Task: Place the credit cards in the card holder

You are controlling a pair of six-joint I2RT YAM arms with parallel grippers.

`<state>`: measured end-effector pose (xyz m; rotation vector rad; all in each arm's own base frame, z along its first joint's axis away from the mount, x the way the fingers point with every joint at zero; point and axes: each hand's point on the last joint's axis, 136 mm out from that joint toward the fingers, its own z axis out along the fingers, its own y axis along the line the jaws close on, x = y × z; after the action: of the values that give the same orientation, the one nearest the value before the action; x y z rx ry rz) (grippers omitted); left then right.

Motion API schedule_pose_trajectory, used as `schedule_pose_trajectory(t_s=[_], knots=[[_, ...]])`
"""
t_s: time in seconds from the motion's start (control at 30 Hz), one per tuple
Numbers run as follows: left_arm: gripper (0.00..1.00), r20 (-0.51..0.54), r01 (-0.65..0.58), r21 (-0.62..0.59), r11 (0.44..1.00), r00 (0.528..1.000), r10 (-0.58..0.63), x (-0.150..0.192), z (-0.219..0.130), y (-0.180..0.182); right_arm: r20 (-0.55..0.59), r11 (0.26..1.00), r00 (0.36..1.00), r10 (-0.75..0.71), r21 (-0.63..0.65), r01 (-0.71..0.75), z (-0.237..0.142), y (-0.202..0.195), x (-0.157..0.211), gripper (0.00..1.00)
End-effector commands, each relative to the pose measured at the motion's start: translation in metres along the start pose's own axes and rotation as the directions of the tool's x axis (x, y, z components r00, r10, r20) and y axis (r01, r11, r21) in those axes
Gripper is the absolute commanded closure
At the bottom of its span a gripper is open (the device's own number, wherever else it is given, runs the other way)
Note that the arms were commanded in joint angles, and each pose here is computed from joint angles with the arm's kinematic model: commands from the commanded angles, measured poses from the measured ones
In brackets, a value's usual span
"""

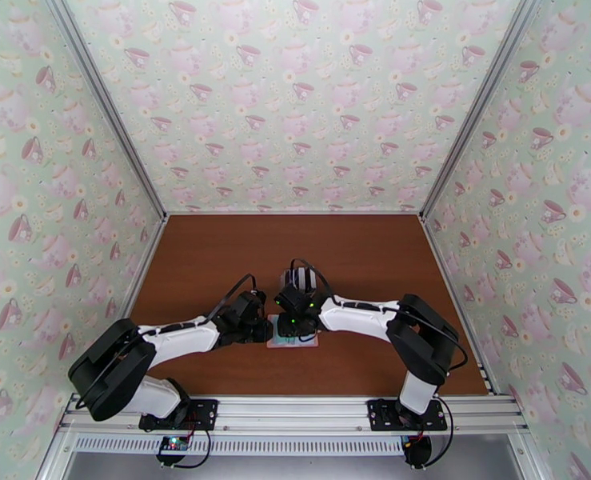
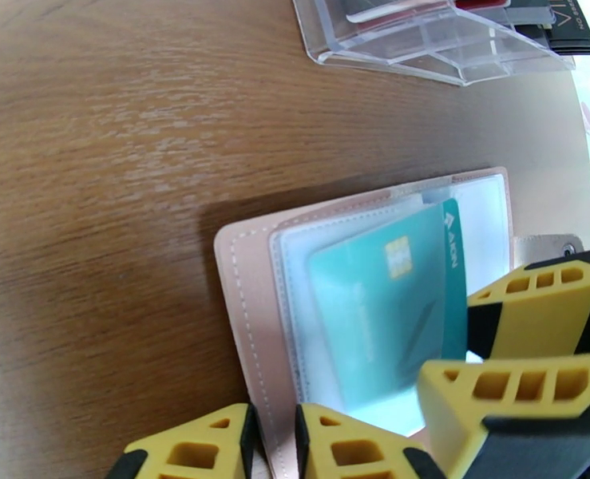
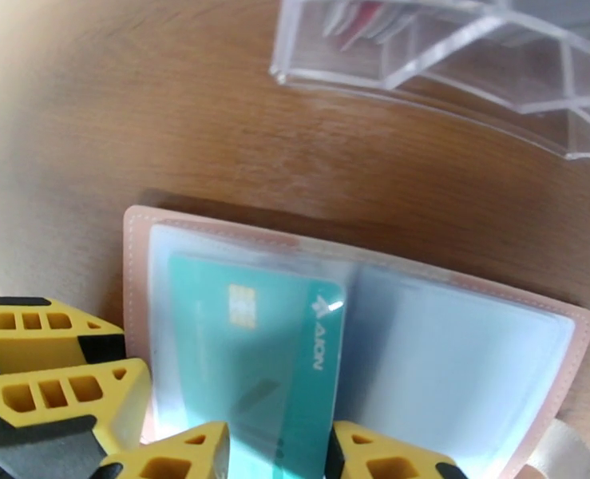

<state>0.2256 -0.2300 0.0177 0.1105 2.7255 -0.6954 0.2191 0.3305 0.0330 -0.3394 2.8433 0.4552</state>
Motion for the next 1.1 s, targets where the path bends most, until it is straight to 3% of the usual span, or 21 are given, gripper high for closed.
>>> schedule_pose_trajectory(t_s=[0.0,0.63,1.07], knots=[[0.76,-0.085,0.016,-0.015,1.0,0.996,-0.017,0.027,0.002,0.008,0.002,1.0,1.0,-0.029,0.001,0.029,0.0,0.008,-0.002,0.63],[0.76,-0.072,0.034,-0.007,0.999,0.997,-0.035,0.027,0.001,0.008,-0.078,0.97,0.997,0.022,-0.239,-0.04,0.01,0.05,0.01,0.62],[0.73,-0.048,0.022,-0.052,0.998,0.999,-0.024,0.018,-0.005,0.015,-0.016,0.984,0.999,0.028,-0.176,-0.031,-0.003,0.036,-0.007,0.6]])
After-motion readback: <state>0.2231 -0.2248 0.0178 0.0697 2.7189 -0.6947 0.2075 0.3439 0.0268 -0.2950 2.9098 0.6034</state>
